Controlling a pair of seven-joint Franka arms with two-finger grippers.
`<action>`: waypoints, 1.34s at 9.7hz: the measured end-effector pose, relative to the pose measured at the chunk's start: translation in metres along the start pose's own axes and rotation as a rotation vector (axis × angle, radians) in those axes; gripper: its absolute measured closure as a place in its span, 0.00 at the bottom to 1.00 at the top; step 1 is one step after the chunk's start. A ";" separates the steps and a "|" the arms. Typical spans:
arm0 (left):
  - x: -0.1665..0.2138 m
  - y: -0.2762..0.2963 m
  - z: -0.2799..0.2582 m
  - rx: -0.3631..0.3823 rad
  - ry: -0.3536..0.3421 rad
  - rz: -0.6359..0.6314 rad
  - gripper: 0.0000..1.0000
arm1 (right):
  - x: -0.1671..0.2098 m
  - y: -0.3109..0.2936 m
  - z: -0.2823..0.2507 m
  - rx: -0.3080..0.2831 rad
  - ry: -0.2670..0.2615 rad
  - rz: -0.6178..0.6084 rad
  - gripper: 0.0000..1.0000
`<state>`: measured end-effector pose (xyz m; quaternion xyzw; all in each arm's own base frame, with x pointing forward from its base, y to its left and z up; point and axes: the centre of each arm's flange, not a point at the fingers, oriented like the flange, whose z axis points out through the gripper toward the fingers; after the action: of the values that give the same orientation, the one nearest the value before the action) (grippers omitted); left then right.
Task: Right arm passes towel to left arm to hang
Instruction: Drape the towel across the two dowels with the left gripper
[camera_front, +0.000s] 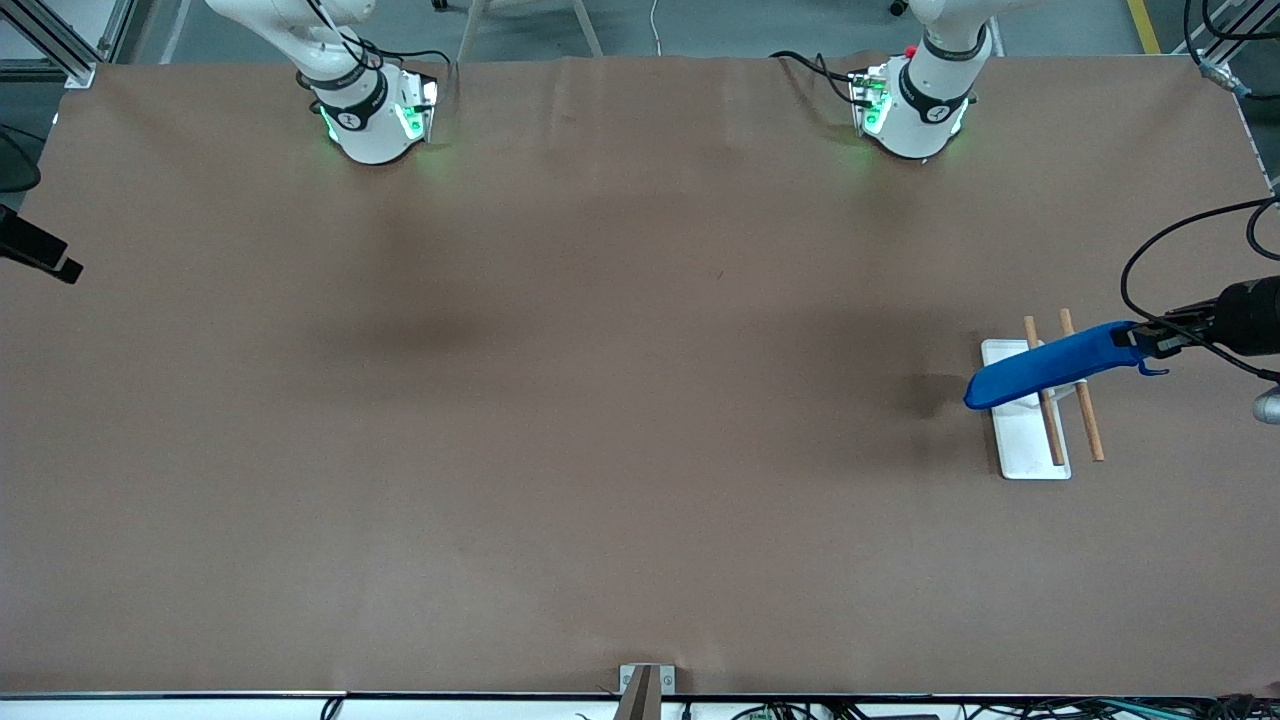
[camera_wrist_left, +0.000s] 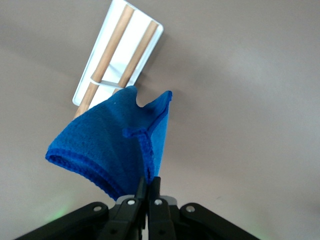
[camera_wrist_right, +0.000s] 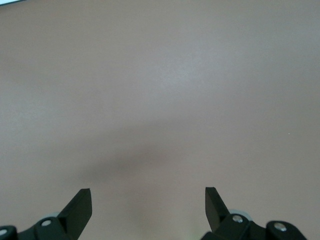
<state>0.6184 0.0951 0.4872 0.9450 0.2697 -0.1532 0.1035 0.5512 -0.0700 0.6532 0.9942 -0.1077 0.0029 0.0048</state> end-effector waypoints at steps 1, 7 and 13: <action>0.004 -0.004 0.002 0.000 -0.002 -0.093 0.97 | 0.000 -0.001 -0.001 0.000 0.001 -0.002 0.00; 0.042 -0.069 0.015 -0.025 0.056 -0.484 0.97 | -0.001 -0.005 -0.002 0.001 0.003 -0.008 0.00; 0.076 -0.120 0.026 -0.047 0.104 -0.559 0.62 | -0.001 -0.005 -0.001 0.001 0.003 -0.009 0.00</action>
<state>0.6088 0.2245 0.4234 0.8379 0.5282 -0.1210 0.0650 0.5511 -0.0647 0.6547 0.9947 -0.1030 0.0045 0.0046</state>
